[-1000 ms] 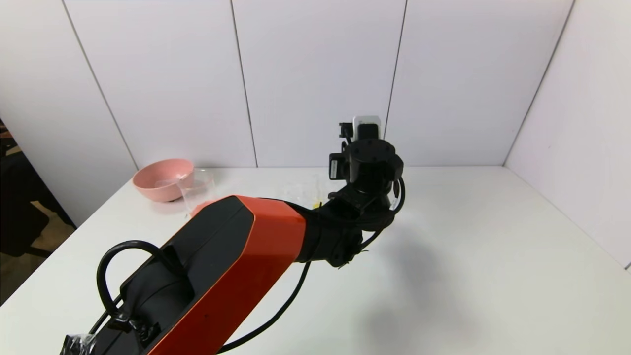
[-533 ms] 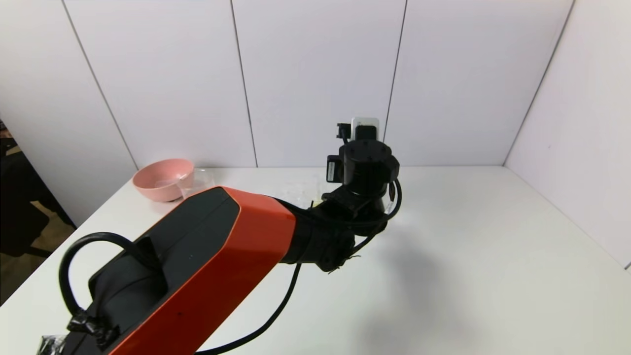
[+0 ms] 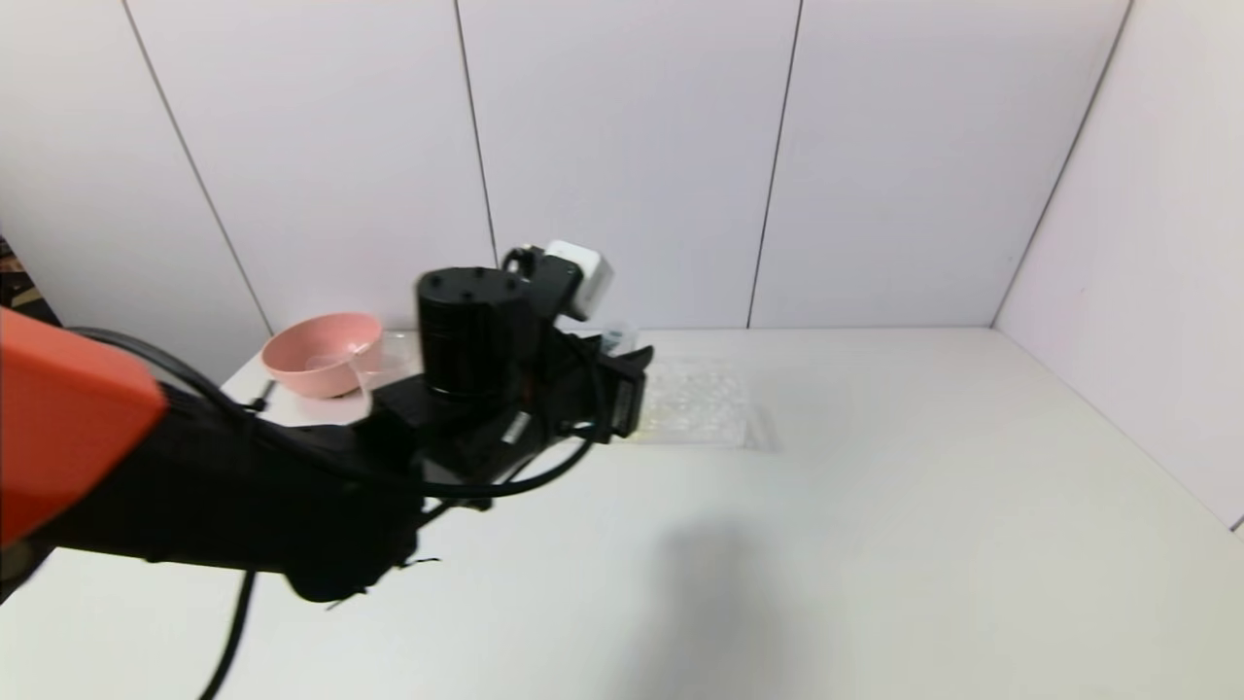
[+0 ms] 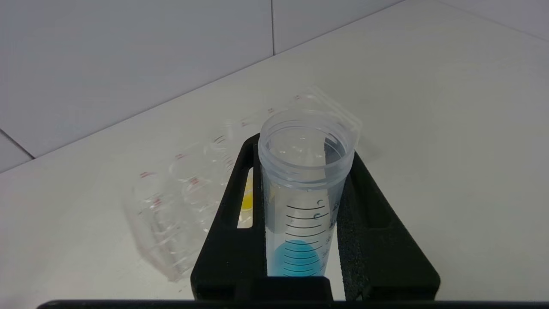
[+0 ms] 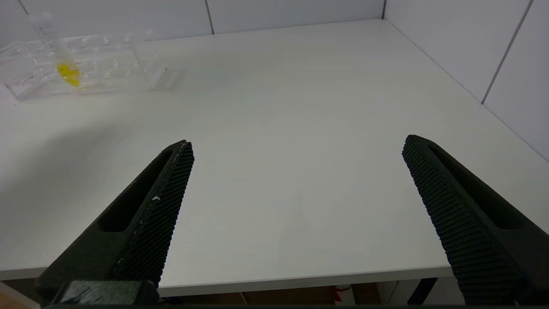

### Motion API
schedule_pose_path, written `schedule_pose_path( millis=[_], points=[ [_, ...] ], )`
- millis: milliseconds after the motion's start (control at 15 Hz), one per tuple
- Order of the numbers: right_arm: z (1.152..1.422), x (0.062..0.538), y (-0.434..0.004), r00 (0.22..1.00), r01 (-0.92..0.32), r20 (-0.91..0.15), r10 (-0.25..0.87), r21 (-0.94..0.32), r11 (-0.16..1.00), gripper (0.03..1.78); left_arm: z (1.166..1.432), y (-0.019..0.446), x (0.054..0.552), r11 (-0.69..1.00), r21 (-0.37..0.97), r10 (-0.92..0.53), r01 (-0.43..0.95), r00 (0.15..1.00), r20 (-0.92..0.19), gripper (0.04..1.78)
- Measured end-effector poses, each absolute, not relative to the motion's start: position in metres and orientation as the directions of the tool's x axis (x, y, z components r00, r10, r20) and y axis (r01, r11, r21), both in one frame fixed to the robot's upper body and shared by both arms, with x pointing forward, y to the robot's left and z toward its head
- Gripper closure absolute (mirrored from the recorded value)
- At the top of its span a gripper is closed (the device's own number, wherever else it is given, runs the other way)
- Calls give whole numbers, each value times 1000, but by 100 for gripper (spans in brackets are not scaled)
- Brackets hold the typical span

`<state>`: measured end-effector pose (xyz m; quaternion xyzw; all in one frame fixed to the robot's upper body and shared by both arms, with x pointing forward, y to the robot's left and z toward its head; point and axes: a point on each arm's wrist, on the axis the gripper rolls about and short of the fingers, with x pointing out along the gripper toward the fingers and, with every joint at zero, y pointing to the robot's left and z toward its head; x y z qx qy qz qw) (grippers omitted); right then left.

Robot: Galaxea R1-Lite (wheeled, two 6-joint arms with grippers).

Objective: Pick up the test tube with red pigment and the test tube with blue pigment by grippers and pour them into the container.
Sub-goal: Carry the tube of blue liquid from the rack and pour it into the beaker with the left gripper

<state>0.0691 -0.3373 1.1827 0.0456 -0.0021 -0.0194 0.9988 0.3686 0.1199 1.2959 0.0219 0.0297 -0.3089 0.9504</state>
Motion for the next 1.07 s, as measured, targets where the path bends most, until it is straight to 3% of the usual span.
schedule_pose_path(
  millis=[400,600,867,1067],
  points=[
    [1183,69,-337,999,38,3,-39,92,995,4,1314,299,361,766,16,-642,642,766,-36,135],
    [1183,69,-337,999,38,3,-38,92,995,4,1318,364,347,749,37,-662,662,749,-16,135],
    [1183,69,-337,999,38,3,-38,91,995,4,1309,418,337,674,98,-735,733,678,-19,135],
    [1183,69,-337,999,37,3,-38,92,995,4,1300,430,344,684,91,-725,724,688,-28,135]
  ],
)
